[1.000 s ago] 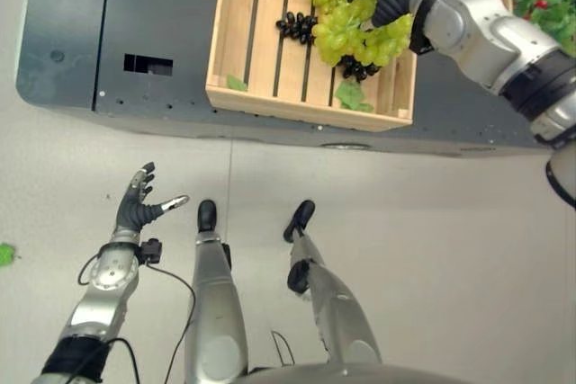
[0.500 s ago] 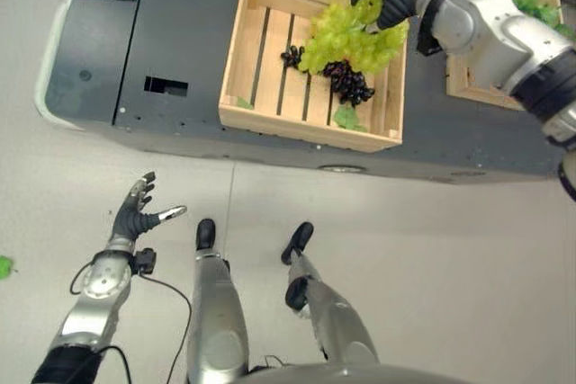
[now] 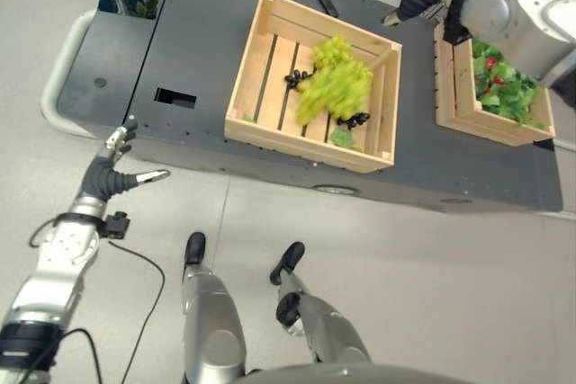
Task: Pick up the fruits from the basket on one side to the basket on the other side
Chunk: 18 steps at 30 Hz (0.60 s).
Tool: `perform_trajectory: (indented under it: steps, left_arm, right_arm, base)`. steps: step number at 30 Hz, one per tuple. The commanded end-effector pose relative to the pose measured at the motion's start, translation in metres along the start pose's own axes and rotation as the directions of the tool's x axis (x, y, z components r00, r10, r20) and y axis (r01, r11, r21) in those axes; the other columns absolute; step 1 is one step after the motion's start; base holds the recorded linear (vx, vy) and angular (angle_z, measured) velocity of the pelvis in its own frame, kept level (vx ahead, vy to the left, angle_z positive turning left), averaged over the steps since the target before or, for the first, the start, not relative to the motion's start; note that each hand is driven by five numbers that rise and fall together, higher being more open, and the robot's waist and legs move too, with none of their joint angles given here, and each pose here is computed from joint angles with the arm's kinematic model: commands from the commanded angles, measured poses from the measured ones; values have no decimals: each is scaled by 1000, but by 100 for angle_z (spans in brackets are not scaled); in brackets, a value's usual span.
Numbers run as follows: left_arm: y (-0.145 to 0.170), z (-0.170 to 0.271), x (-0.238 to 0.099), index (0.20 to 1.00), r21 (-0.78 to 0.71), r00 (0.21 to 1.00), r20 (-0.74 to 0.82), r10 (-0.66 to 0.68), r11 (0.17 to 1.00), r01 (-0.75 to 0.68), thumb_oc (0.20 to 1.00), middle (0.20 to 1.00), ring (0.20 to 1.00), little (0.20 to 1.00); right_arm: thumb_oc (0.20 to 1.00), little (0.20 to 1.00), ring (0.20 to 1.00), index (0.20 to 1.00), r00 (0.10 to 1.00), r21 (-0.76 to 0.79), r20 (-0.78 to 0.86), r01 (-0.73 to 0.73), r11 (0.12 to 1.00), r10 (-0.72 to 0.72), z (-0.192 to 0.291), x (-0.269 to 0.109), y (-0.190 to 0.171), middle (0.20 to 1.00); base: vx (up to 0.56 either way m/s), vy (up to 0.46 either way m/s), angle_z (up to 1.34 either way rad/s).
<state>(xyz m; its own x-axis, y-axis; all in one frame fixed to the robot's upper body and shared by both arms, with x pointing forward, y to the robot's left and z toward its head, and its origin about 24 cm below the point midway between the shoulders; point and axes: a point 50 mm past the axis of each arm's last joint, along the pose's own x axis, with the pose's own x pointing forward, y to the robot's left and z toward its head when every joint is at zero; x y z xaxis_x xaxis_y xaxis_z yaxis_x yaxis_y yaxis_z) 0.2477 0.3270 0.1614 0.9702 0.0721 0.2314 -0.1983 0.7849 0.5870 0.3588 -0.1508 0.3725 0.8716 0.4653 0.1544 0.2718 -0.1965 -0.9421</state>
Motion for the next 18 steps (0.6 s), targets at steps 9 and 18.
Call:
perform_trajectory:
  steps: [9,18]
  left_arm:
    - [26,59,18,1000,56,975,223,-26,998,14,1000,1000,1000,1000]
    - [21,61,19,1000,54,971,229,-62,997,51,1000,1000,1000,1000]
  right_arm:
    - [200,200,200,200,993,40,119,-7,999,2,22,-6,-21,200]
    - [294,294,294,294,990,43,135,-47,998,41,26,-3,-12,294]
  base:
    - [0,0,0]
    - [3,1,-2]
